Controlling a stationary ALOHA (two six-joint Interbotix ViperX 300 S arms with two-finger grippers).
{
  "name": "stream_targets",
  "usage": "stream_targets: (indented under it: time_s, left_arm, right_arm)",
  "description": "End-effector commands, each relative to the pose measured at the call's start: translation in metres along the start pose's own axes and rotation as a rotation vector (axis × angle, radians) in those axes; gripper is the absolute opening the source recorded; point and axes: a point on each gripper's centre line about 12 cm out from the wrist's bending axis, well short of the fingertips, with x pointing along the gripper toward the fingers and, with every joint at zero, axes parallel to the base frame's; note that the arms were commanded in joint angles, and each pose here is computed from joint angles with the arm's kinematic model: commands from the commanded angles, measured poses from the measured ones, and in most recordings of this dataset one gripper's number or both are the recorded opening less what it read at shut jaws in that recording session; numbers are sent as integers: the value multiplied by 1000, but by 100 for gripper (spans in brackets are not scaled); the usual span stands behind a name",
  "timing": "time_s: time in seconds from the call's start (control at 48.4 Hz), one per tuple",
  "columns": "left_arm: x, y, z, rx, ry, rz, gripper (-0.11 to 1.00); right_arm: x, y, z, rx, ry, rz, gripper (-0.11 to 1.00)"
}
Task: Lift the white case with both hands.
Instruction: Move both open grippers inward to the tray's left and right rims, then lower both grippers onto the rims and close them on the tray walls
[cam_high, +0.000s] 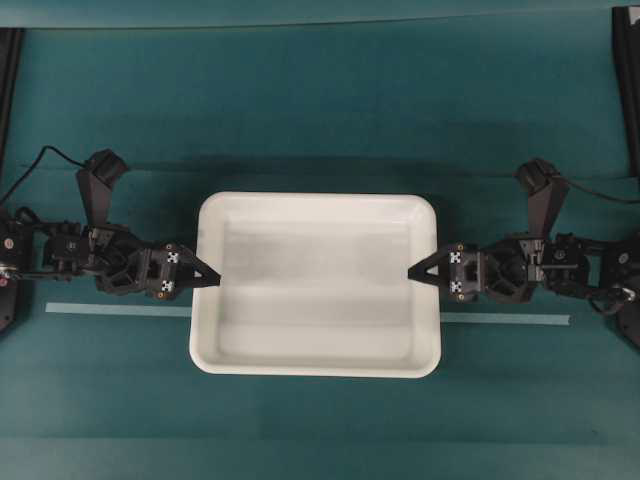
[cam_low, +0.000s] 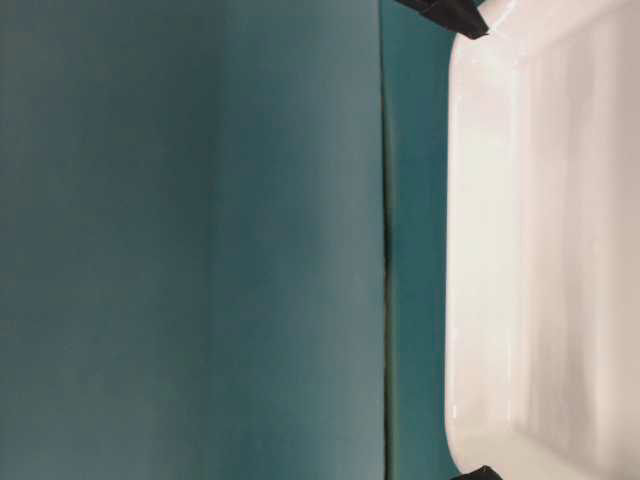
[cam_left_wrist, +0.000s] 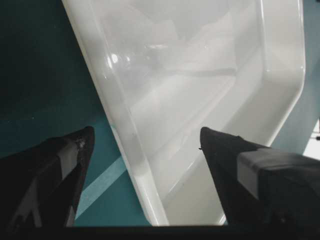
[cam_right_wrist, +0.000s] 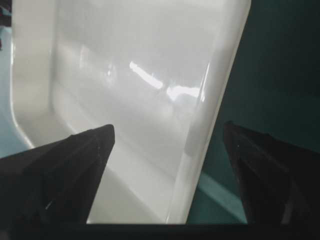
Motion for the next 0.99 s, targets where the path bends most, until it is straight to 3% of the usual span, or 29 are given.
stream_targets:
  time_s: [0.0, 0.434, 0.517, 0.6, 0.765, 0.827, 0.972]
  left_arm:
    - [4, 1, 0, 5, 2, 4, 92]
    - [5, 0, 0, 23, 5, 13, 77]
    - [7, -1, 1, 23, 5, 15, 71]
    - [8, -2, 1, 25, 7, 20, 60]
    - [10, 3, 0, 25, 24, 74, 21]
    - [10, 6, -1, 23, 34, 104, 11]
    - [10, 10, -3, 23, 45, 140, 10]
  right_arm:
    - [4, -2, -4, 3, 8, -12, 92]
    - [5, -2, -3, 22, 8, -18, 89]
    - [6, -3, -3, 46, 17, -40, 78]
    - [8, -6, -2, 79, 23, -76, 56]
    - [9, -11, 0, 109, 36, -131, 12]
    - [9, -11, 1, 113, 38, -140, 11]
    - [9, -11, 0, 117, 42, -148, 11]
